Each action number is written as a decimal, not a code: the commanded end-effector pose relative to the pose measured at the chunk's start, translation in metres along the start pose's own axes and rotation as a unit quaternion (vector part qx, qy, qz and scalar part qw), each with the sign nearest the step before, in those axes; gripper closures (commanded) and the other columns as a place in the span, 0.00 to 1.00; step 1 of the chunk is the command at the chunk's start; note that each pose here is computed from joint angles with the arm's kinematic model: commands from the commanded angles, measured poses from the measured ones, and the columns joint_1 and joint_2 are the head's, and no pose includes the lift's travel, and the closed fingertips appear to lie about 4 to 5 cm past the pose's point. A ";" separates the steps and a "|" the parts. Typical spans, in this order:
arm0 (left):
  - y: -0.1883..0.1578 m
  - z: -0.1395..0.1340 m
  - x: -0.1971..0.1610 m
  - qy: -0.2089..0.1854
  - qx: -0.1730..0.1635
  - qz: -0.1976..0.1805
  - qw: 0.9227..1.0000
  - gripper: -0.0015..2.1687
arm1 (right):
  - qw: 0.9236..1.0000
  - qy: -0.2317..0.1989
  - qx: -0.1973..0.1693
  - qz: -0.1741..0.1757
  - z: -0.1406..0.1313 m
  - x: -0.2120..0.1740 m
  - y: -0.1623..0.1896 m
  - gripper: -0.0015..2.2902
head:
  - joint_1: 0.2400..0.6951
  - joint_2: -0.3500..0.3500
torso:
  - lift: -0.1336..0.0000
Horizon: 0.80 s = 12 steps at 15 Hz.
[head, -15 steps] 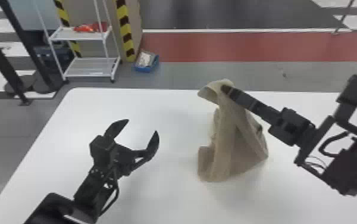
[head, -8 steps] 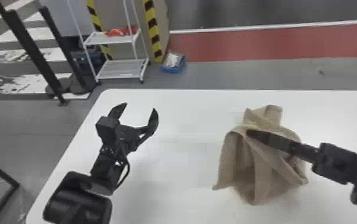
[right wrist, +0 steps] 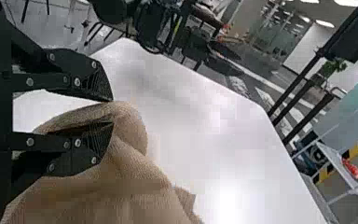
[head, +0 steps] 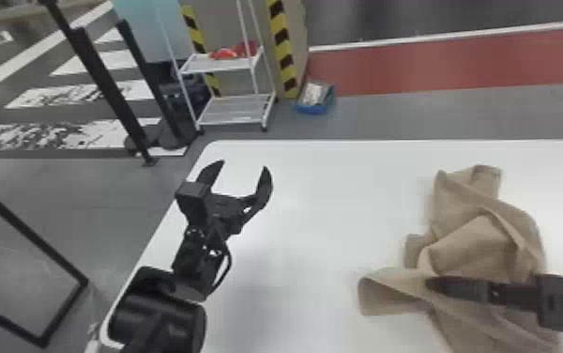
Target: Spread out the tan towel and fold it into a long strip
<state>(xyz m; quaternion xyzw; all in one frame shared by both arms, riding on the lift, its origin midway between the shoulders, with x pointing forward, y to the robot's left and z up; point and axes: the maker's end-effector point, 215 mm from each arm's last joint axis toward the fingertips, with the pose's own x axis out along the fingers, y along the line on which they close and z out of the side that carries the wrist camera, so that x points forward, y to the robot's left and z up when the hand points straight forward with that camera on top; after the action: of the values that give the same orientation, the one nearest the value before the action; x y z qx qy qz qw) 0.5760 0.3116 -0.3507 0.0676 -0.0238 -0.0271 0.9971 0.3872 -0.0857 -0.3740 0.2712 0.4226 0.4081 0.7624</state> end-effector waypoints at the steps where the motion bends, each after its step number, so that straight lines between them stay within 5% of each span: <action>1: -0.007 0.000 -0.011 0.002 0.006 -0.010 1.000 0.04 | 0.997 -0.048 0.056 -0.032 0.006 -0.051 -0.047 0.02 | 1.00 0.87 | 0.07; 6: -0.024 0.006 -0.013 0.006 0.005 -0.025 1.000 0.04 | 0.973 -0.147 0.149 -0.102 -0.013 -0.164 -0.127 0.02 | 1.00 0.67 | 0.07; 9: -0.043 0.017 -0.026 0.000 -0.010 -0.049 0.999 0.04 | 0.945 -0.248 0.061 -0.206 0.007 -0.250 -0.192 0.02 | 1.00 0.47 | 0.07; 11: -0.060 0.015 -0.037 0.015 -0.027 -0.071 0.997 0.04 | 0.926 -0.303 0.029 -0.224 0.015 -0.301 -0.205 0.04 | 1.00 0.37 | 0.07; 12: -0.067 0.009 -0.043 0.035 -0.038 -0.087 0.995 0.05 | 0.923 -0.316 0.022 -0.218 0.017 -0.312 -0.200 0.06 | 1.00 0.26 | 0.07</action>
<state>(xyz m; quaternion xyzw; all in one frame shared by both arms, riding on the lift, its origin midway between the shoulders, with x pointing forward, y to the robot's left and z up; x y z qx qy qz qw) 0.5366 0.2524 -0.3464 0.0450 -0.0030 -0.1028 0.9937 0.3884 -0.4341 -0.3938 0.3095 0.2400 0.1299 0.9109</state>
